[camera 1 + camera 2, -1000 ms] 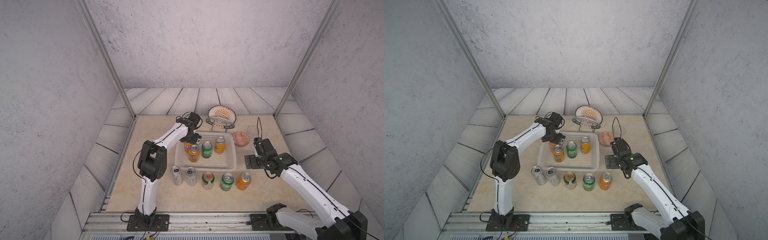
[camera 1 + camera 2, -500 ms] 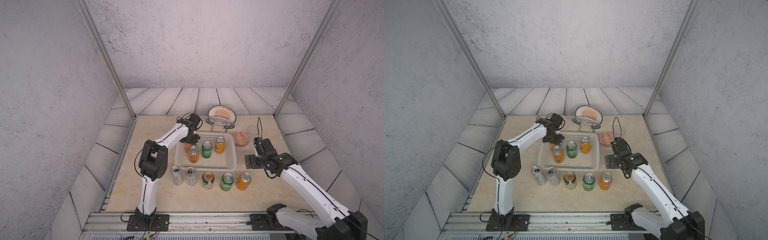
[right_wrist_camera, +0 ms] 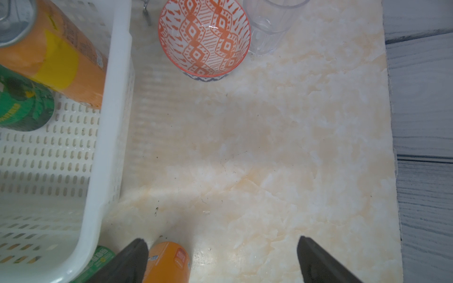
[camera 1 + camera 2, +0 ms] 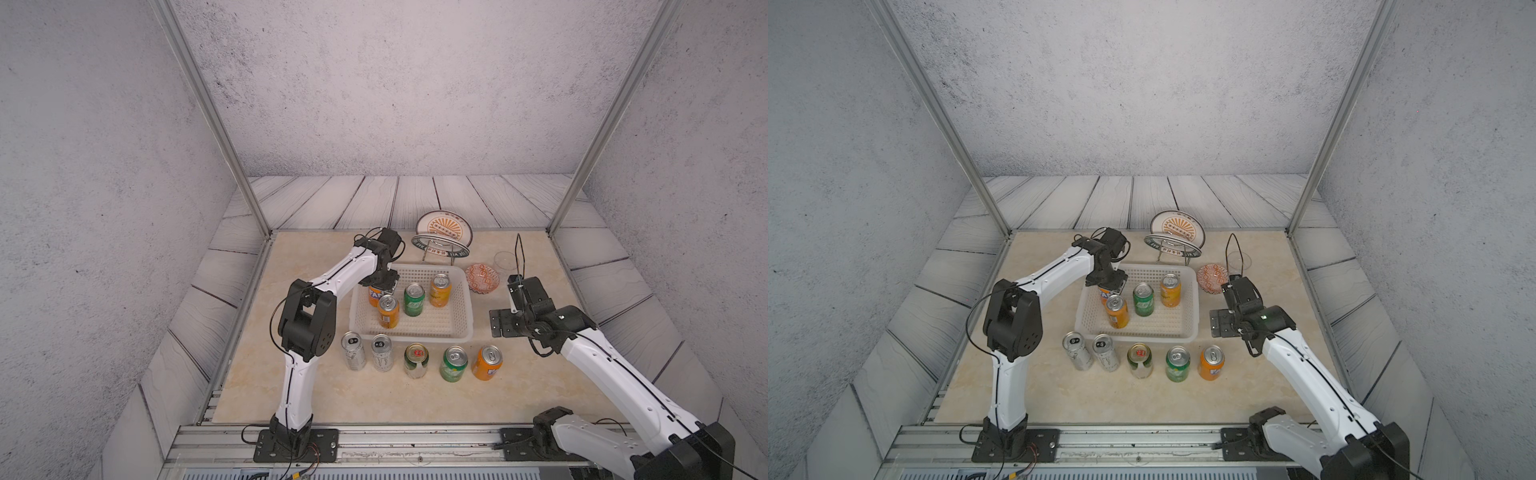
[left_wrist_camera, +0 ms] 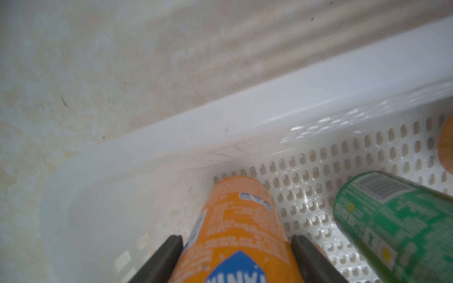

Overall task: Take out the drinks from the basket
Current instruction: Pick up the drink from the basket.

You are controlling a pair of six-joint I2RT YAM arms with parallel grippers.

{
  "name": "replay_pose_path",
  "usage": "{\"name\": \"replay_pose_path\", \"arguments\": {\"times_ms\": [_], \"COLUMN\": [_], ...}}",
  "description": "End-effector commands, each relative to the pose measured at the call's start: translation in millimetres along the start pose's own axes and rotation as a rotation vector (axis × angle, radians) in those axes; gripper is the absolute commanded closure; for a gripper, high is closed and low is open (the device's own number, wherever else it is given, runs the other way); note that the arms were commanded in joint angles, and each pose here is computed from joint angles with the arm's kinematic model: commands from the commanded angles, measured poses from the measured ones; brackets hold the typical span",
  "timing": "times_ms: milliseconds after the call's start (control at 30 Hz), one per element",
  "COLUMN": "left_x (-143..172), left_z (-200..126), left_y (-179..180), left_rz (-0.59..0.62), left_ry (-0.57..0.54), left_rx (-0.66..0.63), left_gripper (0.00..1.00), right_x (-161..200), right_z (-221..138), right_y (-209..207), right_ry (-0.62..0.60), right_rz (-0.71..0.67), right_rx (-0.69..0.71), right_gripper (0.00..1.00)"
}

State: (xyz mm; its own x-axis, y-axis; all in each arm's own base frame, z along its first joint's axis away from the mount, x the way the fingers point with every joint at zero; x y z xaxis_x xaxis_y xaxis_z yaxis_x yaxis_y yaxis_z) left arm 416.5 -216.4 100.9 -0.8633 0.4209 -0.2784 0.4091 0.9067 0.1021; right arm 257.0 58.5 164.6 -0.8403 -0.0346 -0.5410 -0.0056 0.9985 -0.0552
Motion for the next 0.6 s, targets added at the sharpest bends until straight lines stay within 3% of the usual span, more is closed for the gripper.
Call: {"name": "replay_pose_path", "arguments": {"times_ms": [0,567], "left_x": [1.5,12.6], "left_z": [-41.0,-142.7], "left_y": [2.7,8.2], "left_rz": [0.028,0.05], "left_ry": [-0.041,-0.177], "left_rx": [-0.011,0.007], "left_gripper": [0.38,0.38], "right_x": [1.6,1.5], "right_z": [-1.6,-1.9], "right_y": [-3.0,-3.9], "right_ry": [-0.007,-0.008], "right_rz": [-0.001,0.001], "right_rx": [0.006,0.01], "right_gripper": [0.01,0.0]}}
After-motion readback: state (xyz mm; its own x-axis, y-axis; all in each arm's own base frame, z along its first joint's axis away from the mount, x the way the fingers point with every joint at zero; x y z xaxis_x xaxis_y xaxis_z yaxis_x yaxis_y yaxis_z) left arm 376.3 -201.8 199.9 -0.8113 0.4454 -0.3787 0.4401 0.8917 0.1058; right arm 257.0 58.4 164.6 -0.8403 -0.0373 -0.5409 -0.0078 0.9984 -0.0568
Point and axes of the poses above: each gripper's point midway between its finger pads, its own z axis out along the fingers, its own y axis along the line the jaws close on, x = y × z, the point moved 1 cm from there along -z, back along the fingers, and after that the axes turned 3 degrees about z, right-handed, at the moved point
